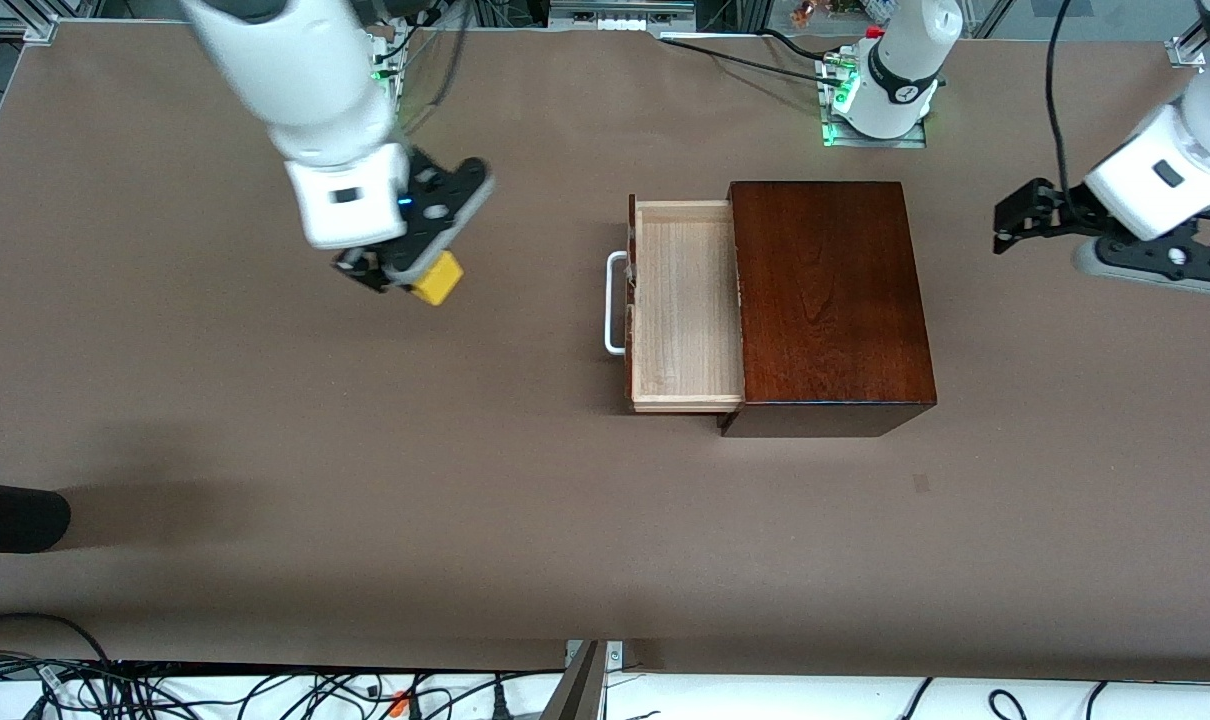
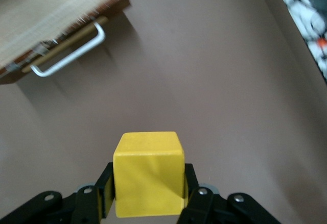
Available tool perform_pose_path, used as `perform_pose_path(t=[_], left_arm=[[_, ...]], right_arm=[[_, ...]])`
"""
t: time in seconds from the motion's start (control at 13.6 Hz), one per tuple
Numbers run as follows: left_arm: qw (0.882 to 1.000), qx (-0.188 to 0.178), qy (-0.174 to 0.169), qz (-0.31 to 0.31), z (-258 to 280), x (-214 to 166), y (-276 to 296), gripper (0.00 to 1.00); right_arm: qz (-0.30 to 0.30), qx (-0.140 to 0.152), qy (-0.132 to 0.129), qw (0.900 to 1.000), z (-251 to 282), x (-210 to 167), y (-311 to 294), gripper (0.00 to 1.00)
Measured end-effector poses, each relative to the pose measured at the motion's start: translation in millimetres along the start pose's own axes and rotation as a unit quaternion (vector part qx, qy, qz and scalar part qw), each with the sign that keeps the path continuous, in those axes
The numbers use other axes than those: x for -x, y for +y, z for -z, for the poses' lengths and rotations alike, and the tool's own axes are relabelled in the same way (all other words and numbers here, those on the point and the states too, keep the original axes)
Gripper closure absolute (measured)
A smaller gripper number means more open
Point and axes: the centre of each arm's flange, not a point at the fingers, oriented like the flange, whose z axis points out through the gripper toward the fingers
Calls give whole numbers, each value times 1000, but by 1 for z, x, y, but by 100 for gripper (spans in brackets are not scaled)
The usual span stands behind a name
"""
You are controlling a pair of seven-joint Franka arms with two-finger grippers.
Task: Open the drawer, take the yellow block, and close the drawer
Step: 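Lift the yellow cube out with the right gripper, carrying it aside, then lower the cube onto the table while the left gripper reaches the drawer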
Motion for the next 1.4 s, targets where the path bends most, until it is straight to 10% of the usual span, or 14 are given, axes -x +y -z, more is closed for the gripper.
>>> perform_pose_path(t=[0.66,1.4], left_arm=[[994,5,15,-104,6,-6,114,0],[952,54,50,-297,-5,25,327,0]], right_arm=[[-120,-36,-40,991,-44,86,89,44],[-247,-93,-49,963,-134,152,157,44]])
